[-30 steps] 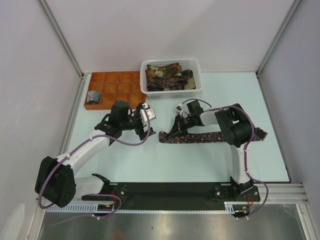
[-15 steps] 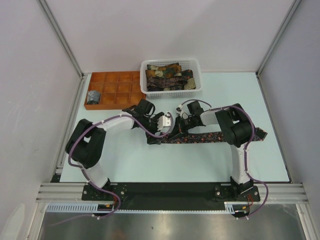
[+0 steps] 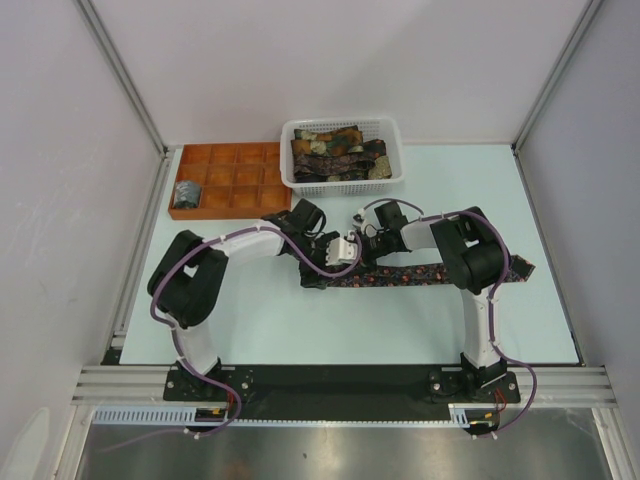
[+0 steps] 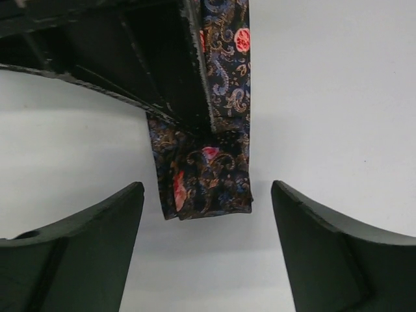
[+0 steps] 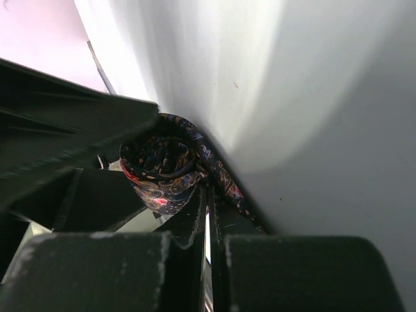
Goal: Roll the ties
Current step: Roll the tie at the center of the board.
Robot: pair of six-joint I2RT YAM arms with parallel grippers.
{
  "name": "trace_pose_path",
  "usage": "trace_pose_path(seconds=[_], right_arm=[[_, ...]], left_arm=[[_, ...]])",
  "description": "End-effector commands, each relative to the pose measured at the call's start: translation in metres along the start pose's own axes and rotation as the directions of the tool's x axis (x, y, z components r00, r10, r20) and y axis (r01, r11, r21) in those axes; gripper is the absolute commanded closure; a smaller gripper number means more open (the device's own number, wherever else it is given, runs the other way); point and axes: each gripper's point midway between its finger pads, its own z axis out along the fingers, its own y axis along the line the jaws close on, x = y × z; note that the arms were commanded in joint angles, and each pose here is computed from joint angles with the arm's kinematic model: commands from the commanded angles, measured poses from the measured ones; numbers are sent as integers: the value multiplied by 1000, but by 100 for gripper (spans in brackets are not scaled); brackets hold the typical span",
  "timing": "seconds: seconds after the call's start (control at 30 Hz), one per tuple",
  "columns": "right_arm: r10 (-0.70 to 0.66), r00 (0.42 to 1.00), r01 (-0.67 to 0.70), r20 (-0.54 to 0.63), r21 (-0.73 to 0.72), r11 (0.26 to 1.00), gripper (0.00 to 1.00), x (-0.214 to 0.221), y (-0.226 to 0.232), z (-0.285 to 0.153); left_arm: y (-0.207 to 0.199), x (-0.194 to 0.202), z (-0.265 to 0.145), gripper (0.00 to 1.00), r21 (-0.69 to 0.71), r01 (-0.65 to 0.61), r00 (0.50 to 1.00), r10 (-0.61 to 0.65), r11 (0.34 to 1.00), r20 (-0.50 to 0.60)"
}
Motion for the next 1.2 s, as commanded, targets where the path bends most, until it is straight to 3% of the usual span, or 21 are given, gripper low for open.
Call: trace_pose_path(seconds=[0.0,0.1,0.27,0.3,0.63,0.93,1.17], right_arm=[[-6,999,4,53,26,1000,100,-12,-8,3],[-19,998,19,64,4,1000,100,-14,-3,3],[-40,998,42,55,-33,999,100,-12,14,4],[-45,998,47,45,-48,998,96,-10,18,3],[-156,983,165,93,-94,982,70,-17,61,-49],[-208,973,197,103,101,975,69,-48,21,-29],[-235,972,234,-11,163,959,73,-31,1,-12]], left_arm=[[6,-6,-1,23,-4,-25,999,25,1000,-28],[2,2,2,42,12,-6,999,7,1000,-52],[-5,9,0,54,18,-16,997,18,1000,-71],[-8,13,0,58,25,-24,997,26,999,-79],[-25,22,-6,69,76,-67,993,73,995,-89],[-25,15,-6,71,83,-70,995,75,994,-63],[-20,12,-10,74,60,-51,998,53,997,-37]])
